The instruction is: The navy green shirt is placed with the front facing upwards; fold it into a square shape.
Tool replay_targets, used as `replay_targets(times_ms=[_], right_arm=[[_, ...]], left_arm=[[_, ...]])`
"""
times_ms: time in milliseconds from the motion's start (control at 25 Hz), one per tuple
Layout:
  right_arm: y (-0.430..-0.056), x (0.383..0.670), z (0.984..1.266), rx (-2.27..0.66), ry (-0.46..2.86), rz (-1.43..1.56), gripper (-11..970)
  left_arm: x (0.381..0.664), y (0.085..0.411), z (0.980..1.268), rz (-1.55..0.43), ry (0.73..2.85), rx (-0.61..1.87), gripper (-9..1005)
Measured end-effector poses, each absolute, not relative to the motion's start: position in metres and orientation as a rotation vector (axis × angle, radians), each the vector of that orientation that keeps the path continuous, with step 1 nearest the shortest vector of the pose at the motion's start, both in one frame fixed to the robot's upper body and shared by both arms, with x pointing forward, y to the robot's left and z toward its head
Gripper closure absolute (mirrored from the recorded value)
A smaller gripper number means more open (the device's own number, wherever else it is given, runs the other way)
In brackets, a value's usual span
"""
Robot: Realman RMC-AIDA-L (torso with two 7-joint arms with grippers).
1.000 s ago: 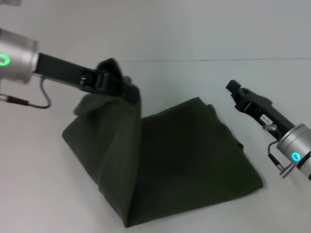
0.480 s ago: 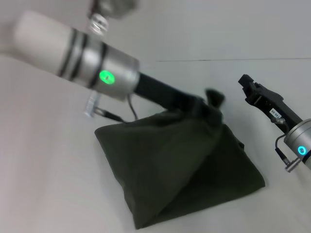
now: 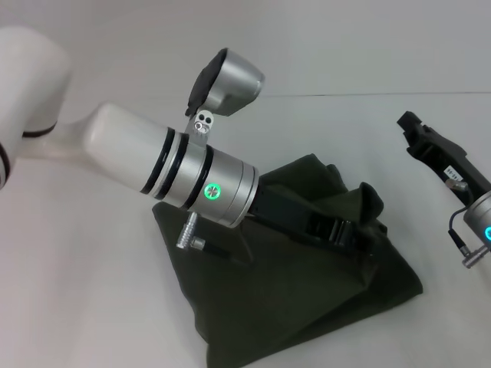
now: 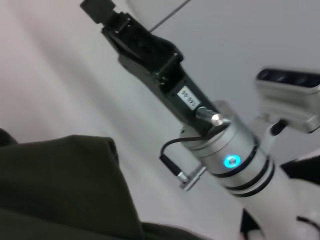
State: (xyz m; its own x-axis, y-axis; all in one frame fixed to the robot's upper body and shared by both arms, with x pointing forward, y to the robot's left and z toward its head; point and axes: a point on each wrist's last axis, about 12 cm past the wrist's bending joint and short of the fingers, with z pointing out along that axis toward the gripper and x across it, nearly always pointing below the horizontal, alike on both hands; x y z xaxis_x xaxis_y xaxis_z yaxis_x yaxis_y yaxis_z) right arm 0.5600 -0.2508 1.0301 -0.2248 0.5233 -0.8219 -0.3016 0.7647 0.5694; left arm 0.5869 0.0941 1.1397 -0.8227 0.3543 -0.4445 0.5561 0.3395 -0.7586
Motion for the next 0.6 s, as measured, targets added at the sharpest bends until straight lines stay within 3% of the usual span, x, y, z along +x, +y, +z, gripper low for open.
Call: replay_targets(times_ms=[560, 600], right_arm=[[-0.264, 0.568, 1.036, 0.230, 1.639, 0.817, 901], [-0.265, 0.570, 1.038, 0.212, 1.647, 0.826, 855]], left_arm=[[0.576, 0.103, 1.142, -1.700, 2.146, 0.804, 412], [0.575, 0.106, 1.143, -1.703, 2.120, 0.817, 372]])
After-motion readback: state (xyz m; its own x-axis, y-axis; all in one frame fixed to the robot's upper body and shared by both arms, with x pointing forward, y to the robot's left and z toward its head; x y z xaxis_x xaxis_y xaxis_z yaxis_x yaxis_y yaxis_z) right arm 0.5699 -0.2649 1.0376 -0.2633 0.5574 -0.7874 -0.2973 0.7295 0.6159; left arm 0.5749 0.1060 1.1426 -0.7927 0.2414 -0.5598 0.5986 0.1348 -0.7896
